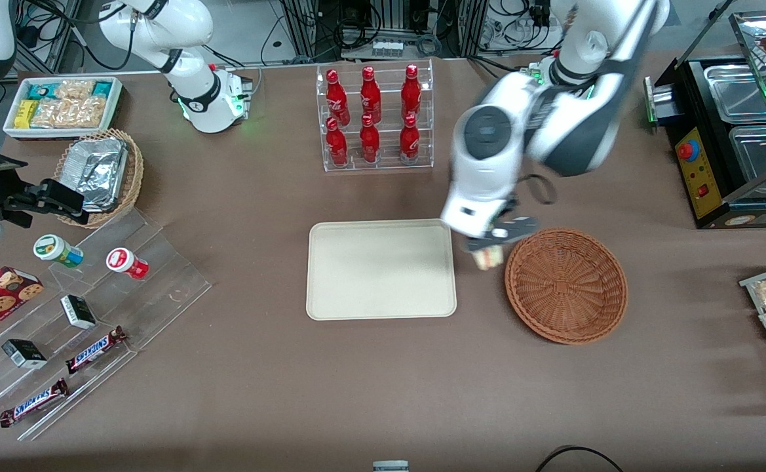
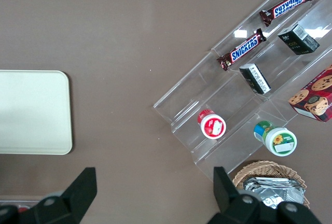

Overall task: Place sandwich from basket to tray
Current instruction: 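Lift the sandwich and carry it with the left gripper over the cream tray, then lower the sandwich onto the tray and open the left gripper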

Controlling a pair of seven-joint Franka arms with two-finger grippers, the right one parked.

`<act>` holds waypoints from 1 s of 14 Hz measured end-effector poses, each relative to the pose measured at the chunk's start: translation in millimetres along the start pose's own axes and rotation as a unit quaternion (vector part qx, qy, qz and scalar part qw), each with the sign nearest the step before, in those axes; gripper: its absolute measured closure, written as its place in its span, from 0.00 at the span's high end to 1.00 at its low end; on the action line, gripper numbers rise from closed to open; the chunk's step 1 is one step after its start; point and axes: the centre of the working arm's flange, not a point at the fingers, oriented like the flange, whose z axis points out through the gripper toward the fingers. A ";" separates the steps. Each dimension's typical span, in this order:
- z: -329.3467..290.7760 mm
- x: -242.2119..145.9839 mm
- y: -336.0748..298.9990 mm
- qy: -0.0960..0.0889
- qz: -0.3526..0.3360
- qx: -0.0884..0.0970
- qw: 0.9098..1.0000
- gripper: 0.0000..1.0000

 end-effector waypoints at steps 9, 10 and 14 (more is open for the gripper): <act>115.2 -43.9 160.9 0.027 0.087 -0.018 0.996 0.15; 122.6 -45.5 166.0 0.029 0.090 -0.023 0.995 0.15; 138.2 -41.6 175.8 0.034 0.092 -0.031 0.995 0.15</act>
